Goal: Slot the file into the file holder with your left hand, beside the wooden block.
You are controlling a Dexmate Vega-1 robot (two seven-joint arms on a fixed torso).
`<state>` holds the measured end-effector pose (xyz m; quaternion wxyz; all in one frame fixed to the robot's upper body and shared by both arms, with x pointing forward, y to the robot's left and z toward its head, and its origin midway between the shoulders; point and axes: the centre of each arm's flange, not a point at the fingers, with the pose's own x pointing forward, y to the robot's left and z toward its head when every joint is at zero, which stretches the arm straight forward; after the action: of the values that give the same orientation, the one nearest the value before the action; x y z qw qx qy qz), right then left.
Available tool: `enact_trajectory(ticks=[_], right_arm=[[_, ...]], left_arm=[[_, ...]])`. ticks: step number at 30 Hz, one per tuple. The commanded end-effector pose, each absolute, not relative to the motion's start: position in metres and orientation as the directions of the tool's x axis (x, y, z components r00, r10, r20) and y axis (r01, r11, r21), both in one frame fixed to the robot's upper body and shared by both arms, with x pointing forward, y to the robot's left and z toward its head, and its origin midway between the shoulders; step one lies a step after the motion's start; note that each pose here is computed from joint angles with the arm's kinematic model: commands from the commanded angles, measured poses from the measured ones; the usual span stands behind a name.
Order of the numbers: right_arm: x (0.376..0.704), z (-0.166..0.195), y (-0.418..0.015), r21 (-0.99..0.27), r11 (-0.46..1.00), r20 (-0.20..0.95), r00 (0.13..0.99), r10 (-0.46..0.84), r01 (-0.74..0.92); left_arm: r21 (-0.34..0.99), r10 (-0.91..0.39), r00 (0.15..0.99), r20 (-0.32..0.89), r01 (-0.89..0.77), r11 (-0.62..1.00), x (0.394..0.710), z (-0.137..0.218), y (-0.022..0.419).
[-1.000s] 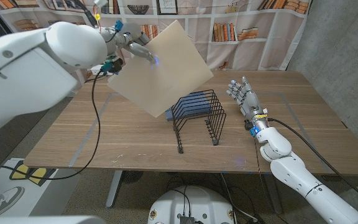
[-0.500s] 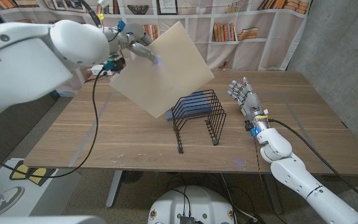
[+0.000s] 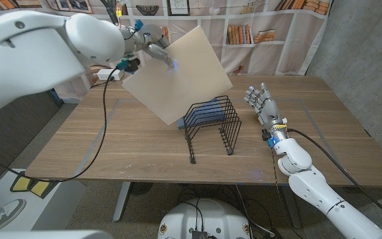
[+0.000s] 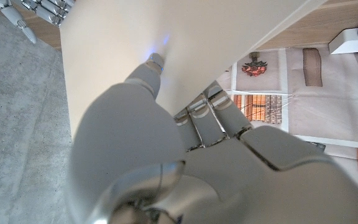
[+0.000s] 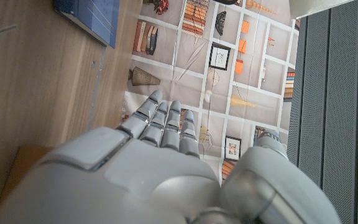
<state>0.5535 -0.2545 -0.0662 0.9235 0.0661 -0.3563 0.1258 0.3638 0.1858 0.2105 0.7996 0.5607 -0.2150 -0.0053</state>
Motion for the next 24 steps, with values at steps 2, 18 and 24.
enact_trajectory(ticks=[2,18,24], right_arm=[[0.552,-0.071,-0.262,0.063,0.962,0.701,0.698,0.146,-0.265],[0.550,-0.078,-0.277,0.070,0.962,0.726,0.675,0.132,-0.263],[0.550,-0.080,-0.282,0.071,0.961,0.721,0.680,0.136,-0.267]], left_arm=[[0.926,-0.272,0.914,0.301,-0.212,0.311,0.375,0.226,0.166],[0.935,-0.265,0.920,0.289,-0.213,0.284,0.376,0.229,0.142],[0.937,-0.258,0.921,0.291,-0.221,0.269,0.377,0.227,0.134]])
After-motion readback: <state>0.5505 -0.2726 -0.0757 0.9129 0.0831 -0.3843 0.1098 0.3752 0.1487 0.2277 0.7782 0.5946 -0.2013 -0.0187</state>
